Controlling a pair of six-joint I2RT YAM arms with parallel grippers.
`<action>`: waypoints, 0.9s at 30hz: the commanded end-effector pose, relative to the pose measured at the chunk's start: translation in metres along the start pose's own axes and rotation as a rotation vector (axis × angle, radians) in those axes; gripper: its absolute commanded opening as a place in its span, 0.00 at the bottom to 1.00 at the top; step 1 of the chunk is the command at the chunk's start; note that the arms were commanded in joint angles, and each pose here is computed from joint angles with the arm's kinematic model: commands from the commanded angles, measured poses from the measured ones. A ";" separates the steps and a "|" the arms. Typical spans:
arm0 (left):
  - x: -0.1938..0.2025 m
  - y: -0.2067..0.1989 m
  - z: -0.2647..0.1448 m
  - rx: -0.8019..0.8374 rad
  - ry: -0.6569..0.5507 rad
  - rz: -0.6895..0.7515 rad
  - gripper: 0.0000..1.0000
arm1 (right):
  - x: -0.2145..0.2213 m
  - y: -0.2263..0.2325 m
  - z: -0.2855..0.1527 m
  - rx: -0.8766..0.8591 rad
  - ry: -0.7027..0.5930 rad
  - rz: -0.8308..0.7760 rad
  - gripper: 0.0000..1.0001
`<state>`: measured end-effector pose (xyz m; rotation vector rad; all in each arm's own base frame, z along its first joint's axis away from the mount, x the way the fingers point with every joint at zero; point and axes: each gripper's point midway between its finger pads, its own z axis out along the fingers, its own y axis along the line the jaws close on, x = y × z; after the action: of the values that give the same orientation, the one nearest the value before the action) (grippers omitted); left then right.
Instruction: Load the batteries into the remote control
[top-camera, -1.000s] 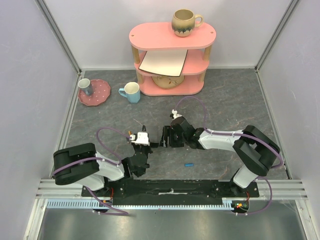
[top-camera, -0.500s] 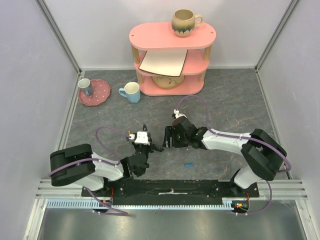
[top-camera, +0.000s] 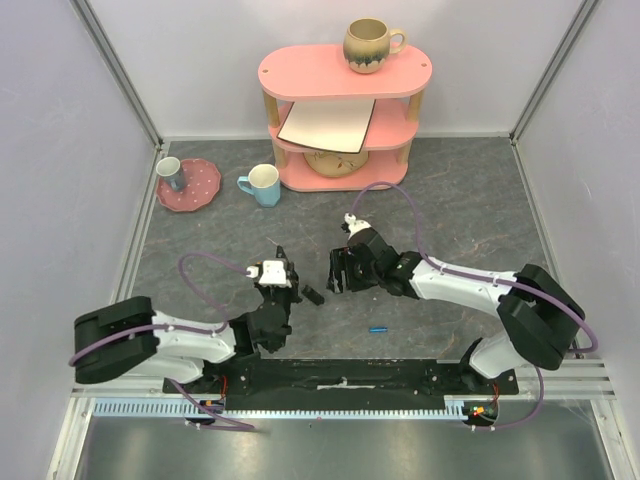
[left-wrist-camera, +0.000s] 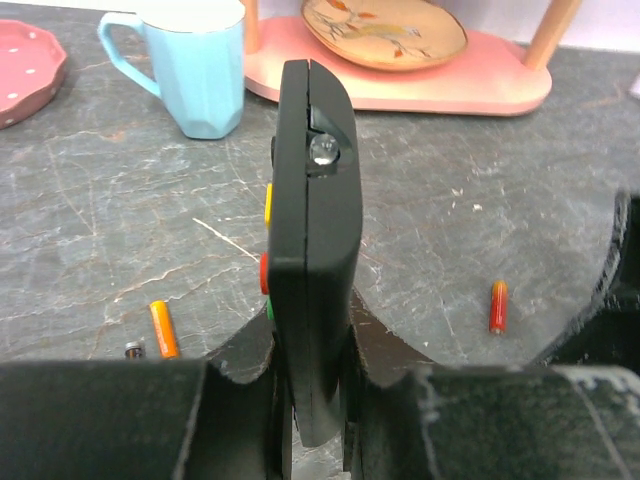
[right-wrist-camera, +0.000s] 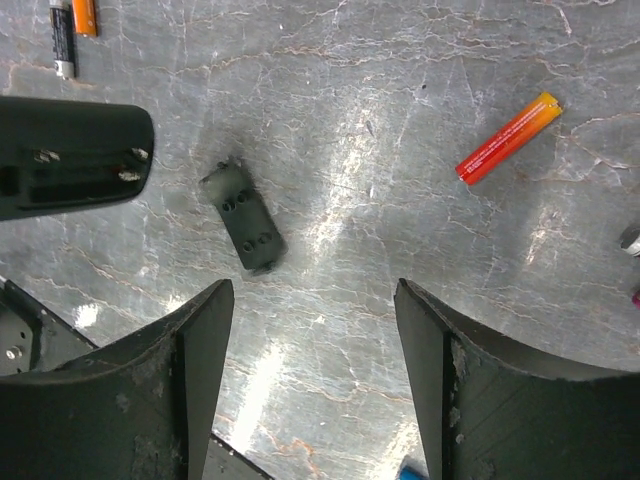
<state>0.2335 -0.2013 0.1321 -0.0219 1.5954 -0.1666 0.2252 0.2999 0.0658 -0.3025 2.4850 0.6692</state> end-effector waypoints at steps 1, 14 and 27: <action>-0.013 0.018 -0.005 -0.099 0.002 -0.079 0.02 | -0.003 0.007 -0.003 -0.051 -0.026 -0.091 0.73; -0.018 0.028 -0.042 0.058 0.194 -0.417 0.02 | -0.005 0.028 0.002 -0.063 -0.080 -0.148 0.70; -0.063 -0.030 -0.085 0.620 0.098 -0.666 0.02 | -0.063 -0.039 -0.085 0.260 -0.444 -0.132 0.76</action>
<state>0.1654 -0.1961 0.1686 -0.1647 1.6159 -1.0010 0.2371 0.2730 0.1438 -0.3013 2.1297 0.5428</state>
